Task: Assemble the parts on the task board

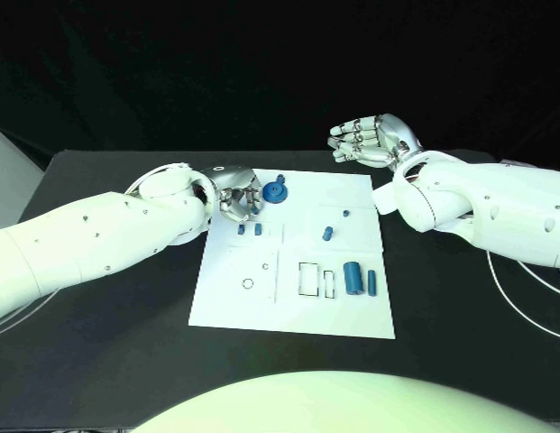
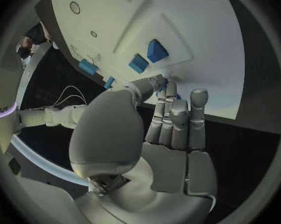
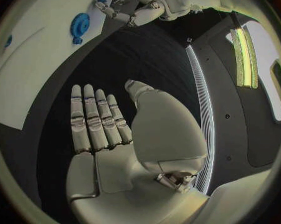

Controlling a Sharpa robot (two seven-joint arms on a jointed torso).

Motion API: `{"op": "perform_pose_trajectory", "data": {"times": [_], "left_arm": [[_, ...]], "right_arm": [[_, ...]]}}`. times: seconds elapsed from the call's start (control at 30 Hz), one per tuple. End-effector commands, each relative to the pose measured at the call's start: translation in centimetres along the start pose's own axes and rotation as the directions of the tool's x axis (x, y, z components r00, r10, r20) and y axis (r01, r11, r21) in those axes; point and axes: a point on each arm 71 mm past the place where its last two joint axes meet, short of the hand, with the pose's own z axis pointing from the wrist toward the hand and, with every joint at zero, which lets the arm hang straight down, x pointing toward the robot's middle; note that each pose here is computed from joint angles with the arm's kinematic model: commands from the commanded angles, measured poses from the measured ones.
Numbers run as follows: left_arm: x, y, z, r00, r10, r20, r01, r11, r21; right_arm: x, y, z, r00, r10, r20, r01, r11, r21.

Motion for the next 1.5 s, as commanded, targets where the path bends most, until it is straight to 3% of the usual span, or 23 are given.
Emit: {"op": "perform_pose_trajectory", "data": {"times": [0.03, 0.43, 1.5], "left_arm": [[0.35, -0.09, 0.09, 0.999, 0.010, -0.038, -0.011, 1.000, -0.010], [0.86, -0.08, 0.08, 0.994, 0.027, -0.102, -0.029, 0.999, -0.017], [0.45, 0.41, -0.15, 0.999, 0.007, -0.043, -0.009, 1.000, -0.030]], "right_arm": [[0.14, 0.09, -0.01, 1.000, 0.002, -0.015, -0.002, 1.000, -0.012], [0.11, 0.08, -0.02, 1.000, 0.001, -0.015, -0.001, 1.000, -0.012], [0.01, 0.02, -0.03, 1.000, 0.000, -0.012, -0.001, 1.000, -0.009]]}}
